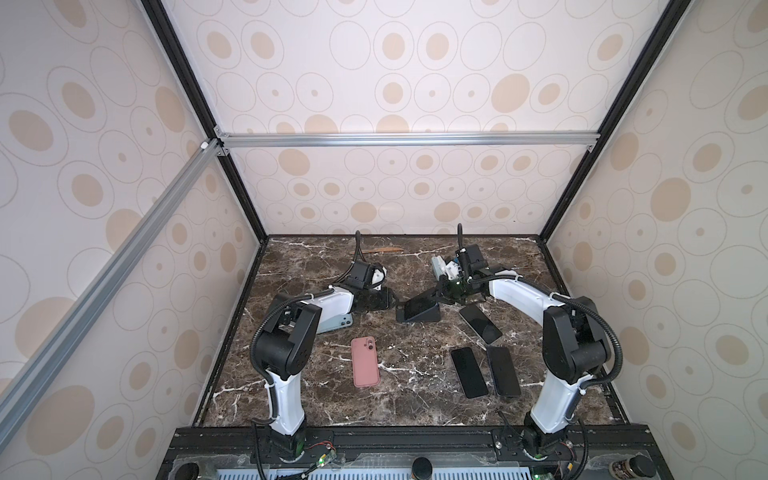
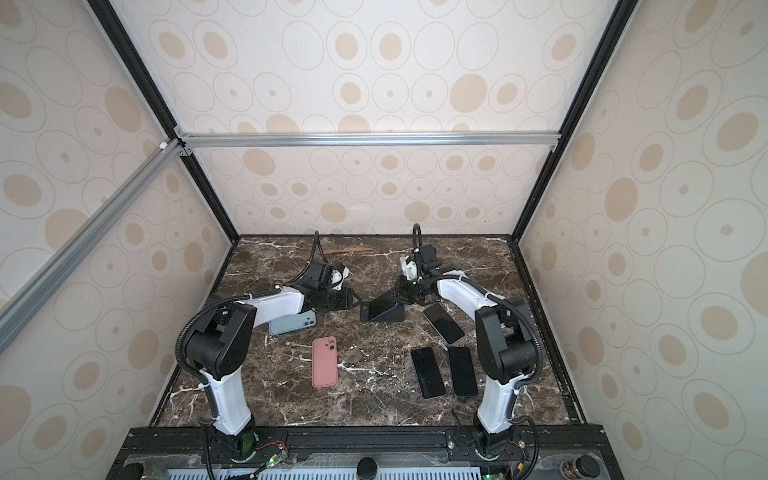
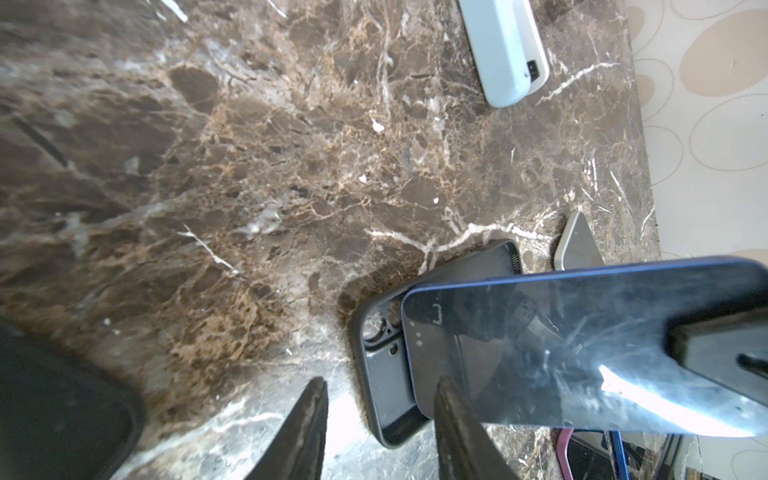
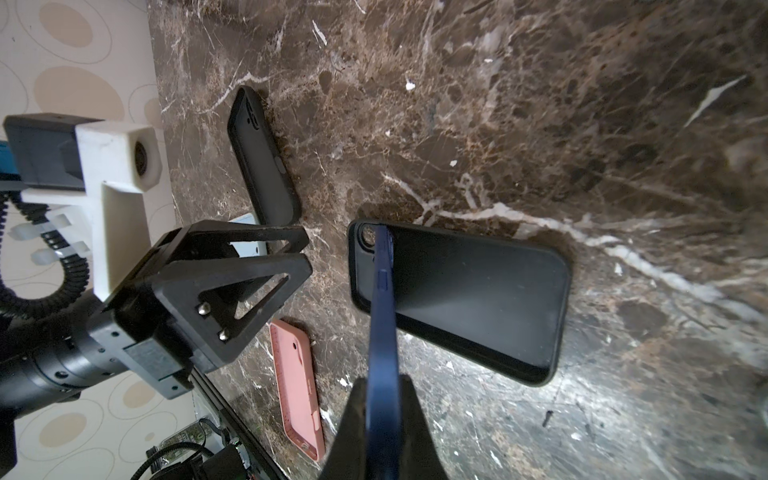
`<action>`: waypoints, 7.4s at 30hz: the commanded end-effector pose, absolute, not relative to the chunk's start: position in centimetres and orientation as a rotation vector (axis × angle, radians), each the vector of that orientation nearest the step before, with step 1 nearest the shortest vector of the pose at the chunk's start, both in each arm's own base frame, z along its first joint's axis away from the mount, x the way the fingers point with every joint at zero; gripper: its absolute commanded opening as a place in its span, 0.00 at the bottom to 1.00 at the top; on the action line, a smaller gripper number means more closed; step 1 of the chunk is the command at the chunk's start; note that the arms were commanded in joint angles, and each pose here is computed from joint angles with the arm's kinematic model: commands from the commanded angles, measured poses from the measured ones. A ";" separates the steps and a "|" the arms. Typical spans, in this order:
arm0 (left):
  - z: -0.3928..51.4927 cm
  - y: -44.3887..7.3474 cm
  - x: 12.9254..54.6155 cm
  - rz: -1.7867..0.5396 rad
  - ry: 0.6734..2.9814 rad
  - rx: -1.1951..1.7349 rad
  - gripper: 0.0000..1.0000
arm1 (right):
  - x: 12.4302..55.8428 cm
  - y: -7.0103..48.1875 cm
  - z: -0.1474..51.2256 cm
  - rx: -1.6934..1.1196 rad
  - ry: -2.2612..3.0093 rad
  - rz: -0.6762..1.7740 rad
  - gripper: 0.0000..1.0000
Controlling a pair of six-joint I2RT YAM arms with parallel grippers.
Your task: Put the phone into the phone case
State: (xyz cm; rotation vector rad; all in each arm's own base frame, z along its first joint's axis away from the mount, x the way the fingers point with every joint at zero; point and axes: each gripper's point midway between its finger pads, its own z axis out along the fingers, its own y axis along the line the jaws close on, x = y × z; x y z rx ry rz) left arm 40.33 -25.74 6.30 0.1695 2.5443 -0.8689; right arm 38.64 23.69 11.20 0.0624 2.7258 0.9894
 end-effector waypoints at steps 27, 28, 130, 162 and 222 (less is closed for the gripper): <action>4.9 -26.1 38.9 -0.909 2.569 0.156 0.42 | 38.0 23.8 11.5 0.071 2.748 1.009 0.00; 5.0 -26.2 38.9 -0.914 2.569 0.156 0.42 | 38.0 23.9 11.4 0.070 2.749 1.012 0.00; 2.3 -27.8 36.7 -1.048 2.640 0.076 0.37 | 34.6 24.8 3.0 0.260 2.773 1.405 0.00; 1.1 -27.8 36.8 -0.998 2.667 0.092 0.37 | 33.9 24.8 2.9 0.252 2.789 1.427 0.00; -4.6 -25.4 36.8 -0.669 2.840 0.234 0.29 | 35.4 22.9 5.0 0.273 2.832 1.090 0.29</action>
